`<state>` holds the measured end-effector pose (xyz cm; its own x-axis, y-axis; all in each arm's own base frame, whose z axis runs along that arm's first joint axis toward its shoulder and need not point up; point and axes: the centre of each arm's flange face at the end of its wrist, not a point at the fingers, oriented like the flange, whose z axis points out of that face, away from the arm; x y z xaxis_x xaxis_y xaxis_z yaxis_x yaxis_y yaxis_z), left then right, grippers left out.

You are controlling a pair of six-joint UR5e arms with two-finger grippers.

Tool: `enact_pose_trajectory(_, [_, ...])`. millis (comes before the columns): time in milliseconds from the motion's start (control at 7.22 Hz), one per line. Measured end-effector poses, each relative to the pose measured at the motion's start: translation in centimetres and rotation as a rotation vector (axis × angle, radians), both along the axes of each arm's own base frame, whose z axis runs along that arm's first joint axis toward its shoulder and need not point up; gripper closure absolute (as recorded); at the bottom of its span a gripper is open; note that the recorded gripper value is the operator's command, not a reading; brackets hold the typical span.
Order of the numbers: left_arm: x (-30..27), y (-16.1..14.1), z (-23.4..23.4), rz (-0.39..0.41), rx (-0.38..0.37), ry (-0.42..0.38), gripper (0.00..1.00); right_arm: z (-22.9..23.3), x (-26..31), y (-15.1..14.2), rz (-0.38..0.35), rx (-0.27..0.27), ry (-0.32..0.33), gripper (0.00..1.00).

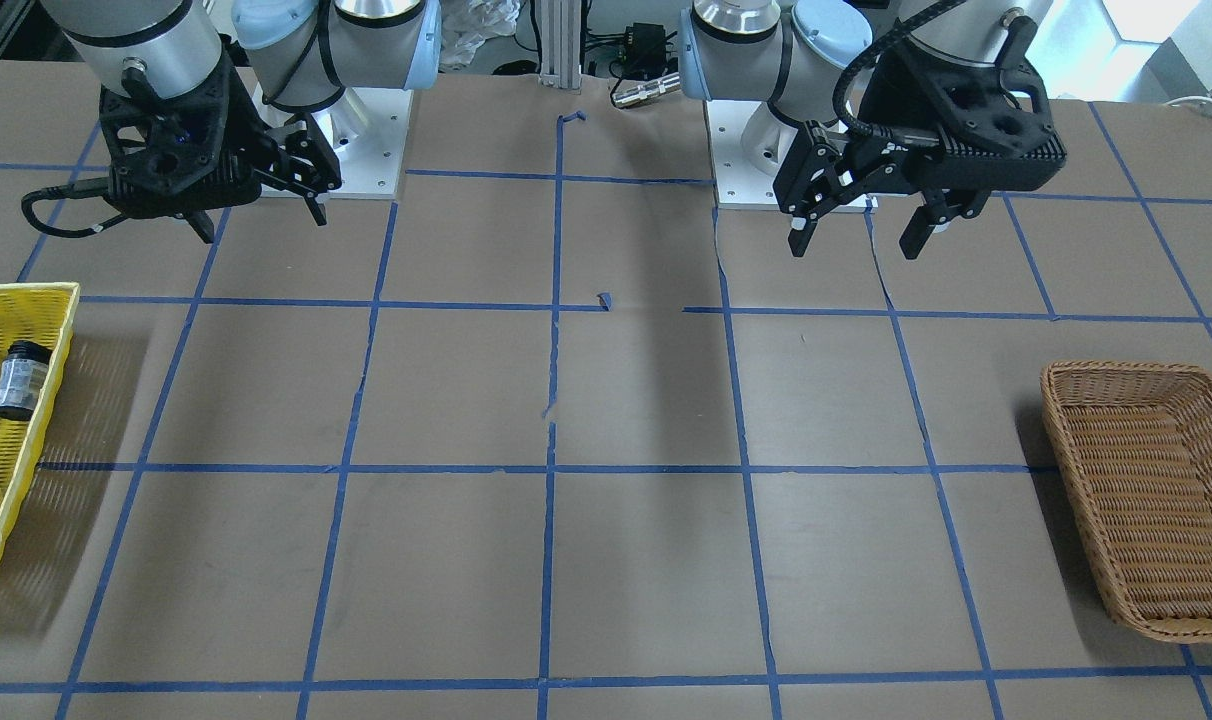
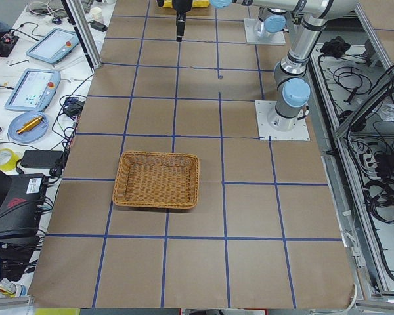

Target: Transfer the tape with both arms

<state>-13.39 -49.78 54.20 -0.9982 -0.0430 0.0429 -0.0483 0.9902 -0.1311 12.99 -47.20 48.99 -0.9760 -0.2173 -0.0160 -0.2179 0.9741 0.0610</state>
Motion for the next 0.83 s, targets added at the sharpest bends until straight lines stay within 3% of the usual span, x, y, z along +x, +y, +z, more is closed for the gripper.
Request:
enact_pose_trajectory(138, [0.0, 0.1, -0.1, -0.002, 0.004, -0.001, 0.0, -0.2, -0.3, -0.2, -0.005, 0.0, 0.002, 0.0])
enact_pose_trajectory(554, [-0.1, 0.5, -0.4, -0.006, 0.016, -0.002, 0.0, -1.2, -5.6, -3.6, -0.024, -0.063, 0.02, 0.0])
enact_pose_trajectory(831, [-0.2, 0.5, -0.5, -0.006, 0.015, -0.001, 0.0, -1.9, -13.9, -4.8, 0.067, -0.066, 0.019, 0.0])
